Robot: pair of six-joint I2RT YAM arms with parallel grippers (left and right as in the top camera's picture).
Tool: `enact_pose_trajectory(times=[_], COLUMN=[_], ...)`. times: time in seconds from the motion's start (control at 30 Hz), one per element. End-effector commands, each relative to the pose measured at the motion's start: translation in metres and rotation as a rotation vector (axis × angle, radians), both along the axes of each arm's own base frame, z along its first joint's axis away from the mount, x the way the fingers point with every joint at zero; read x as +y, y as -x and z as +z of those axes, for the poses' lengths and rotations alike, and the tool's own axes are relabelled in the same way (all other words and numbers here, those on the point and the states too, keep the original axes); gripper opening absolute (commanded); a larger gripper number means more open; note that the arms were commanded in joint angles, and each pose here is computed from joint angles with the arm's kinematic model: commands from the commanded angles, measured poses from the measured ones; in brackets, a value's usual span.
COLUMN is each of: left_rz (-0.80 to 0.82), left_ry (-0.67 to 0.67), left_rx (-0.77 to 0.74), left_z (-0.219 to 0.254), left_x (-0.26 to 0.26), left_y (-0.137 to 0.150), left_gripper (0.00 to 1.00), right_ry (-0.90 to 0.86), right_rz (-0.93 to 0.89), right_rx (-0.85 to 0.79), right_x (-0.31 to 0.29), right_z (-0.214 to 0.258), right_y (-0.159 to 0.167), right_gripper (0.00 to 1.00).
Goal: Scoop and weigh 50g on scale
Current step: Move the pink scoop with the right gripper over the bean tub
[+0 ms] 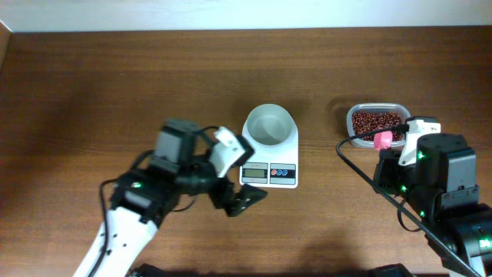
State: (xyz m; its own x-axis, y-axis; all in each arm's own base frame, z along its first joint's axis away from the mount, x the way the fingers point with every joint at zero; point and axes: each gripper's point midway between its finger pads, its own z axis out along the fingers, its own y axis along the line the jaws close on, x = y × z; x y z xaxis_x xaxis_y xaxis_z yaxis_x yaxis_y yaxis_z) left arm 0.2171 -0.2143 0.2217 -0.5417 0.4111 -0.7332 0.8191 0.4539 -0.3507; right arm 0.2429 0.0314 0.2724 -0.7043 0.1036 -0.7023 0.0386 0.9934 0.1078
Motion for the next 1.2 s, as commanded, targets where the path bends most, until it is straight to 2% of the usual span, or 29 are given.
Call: enact_pose_trajectory(times=[0.0, 0.03, 0.1, 0.17, 0.2, 0.3, 0.43, 0.47, 0.5, 0.53, 0.6, 0.67, 0.73, 0.9, 1.0, 1.07, 1.17], left_rz=[0.335, 0.385, 0.422, 0.433, 0.444, 0.506, 0.472, 0.459, 0.448, 0.447, 0.445, 0.446, 0.446, 0.446, 0.445, 0.446, 0.445], left_ry=[-0.229, -0.267, -0.317, -0.317, -0.311, -0.292, -0.294, -0.301, -0.315, -0.329, -0.343, -0.340, -0.342, -0.342, -0.347, -0.345, -0.346], left_rx=[0.015, 0.003, -0.041, -0.041, -0.031, 0.039, 0.052, 0.057, 0.063, 0.071, 0.080, 0.078, 0.079, 0.078, 0.081, 0.080, 0.080], left_z=[-0.029, -0.032, -0.036, -0.041, -0.045, -0.065, -0.096, -0.104, -0.113, -0.122, -0.130, -0.130, -0.131, -0.131, -0.132, -0.131, -0.131], left_x=[-0.003, -0.004, -0.008, -0.015, -0.020, -0.034, -0.067, -0.075, -0.080, -0.081, -0.082, -0.083, -0.082, -0.082, -0.081, -0.082, -0.082], left_y=[-0.025, -0.025, -0.024, -0.029, -0.034, -0.048, -0.056, -0.054, -0.053, -0.054, -0.055, -0.056, -0.056, -0.056, -0.055, -0.055, -0.055], left_gripper=[0.88, 0.87, 0.64, 0.13, 0.00, 0.00, 0.00, 0.08, 0.25, 0.47, 0.79, 0.99, 0.99, 0.99, 0.99, 0.99, 0.99], right_ry=[-0.035, -0.045, -0.057, -0.112, -0.121, -0.157, -0.157, -0.156, -0.155, -0.134, 0.019, 0.032, 0.083, 0.237, 0.183, 0.081, 0.080], right_rz=[-0.020, -0.041, -0.097, -0.099, -0.114, -0.036, -0.038, -0.037, -0.037, -0.058, -0.206, -0.182, -0.079, 0.084, 0.027, 0.094, 0.089], right_rx=[-0.015, -0.024, -0.035, -0.025, -0.018, 0.033, 0.051, 0.042, 0.033, 0.033, 0.088, 0.146, 0.185, 0.228, 0.301, 0.313, 0.343], right_x=[-0.004, -0.009, -0.023, -0.024, -0.028, -0.018, -0.018, -0.018, -0.018, -0.023, -0.060, -0.060, -0.058, -0.066, -0.095, -0.094, -0.108], right_z=[0.006, 0.010, 0.014, 0.013, 0.011, 0.001, -0.004, -0.002, 0.000, -0.001, -0.019, -0.039, -0.061, -0.097, -0.122, -0.138, -0.162], right_y=[-0.001, -0.002, -0.003, -0.004, -0.006, -0.014, -0.021, -0.019, -0.016, -0.017, -0.024, -0.049, -0.080, -0.119, -0.118, -0.122, -0.131], right_gripper=[0.04, 0.04, 0.04, 0.04, 0.04, 0.04, 0.04, 0.04, 0.04, 0.04, 0.04, 0.04, 0.04, 0.04, 0.04, 0.04, 0.04])
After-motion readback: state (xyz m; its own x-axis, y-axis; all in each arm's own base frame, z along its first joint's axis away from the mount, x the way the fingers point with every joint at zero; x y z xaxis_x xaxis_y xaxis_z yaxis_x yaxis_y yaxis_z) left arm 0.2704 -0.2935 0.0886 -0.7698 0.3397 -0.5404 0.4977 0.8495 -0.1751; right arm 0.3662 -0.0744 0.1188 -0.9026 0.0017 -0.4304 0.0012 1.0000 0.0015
